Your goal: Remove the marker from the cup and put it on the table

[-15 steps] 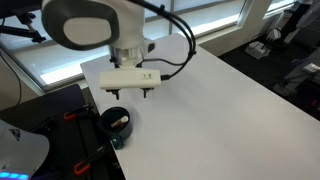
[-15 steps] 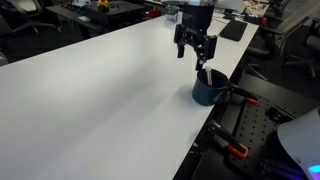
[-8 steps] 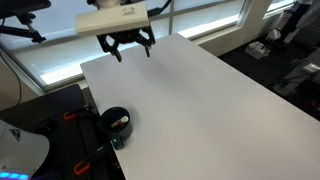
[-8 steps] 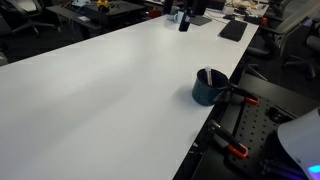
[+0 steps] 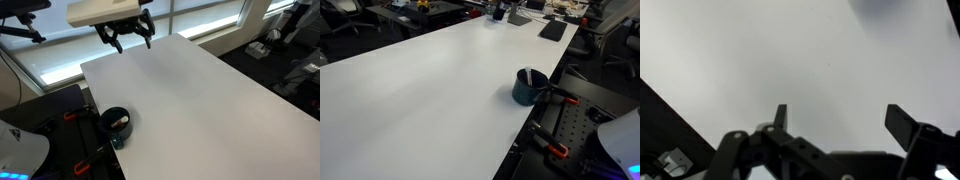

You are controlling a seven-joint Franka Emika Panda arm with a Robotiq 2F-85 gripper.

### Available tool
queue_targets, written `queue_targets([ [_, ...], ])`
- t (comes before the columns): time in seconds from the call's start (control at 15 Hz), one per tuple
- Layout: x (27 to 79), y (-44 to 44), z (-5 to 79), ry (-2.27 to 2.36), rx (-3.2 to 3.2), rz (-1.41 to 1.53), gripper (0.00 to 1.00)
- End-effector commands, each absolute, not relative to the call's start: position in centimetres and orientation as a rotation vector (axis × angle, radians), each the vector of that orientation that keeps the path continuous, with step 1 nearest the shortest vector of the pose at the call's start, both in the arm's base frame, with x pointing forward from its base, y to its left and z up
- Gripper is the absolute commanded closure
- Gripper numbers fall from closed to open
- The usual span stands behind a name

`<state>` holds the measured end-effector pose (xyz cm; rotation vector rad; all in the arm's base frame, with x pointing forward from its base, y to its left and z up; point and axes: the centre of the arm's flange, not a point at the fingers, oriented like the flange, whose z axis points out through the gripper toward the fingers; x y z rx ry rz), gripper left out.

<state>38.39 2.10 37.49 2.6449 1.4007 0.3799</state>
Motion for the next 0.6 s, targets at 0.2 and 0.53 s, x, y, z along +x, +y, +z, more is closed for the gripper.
queue_targets([
  [0.2,38.9,3.8,38.2,0.869,2.799,0.466,0.0],
  [0.53,38.6,1.5,38.7,0.53,2.828,0.231,0.0],
])
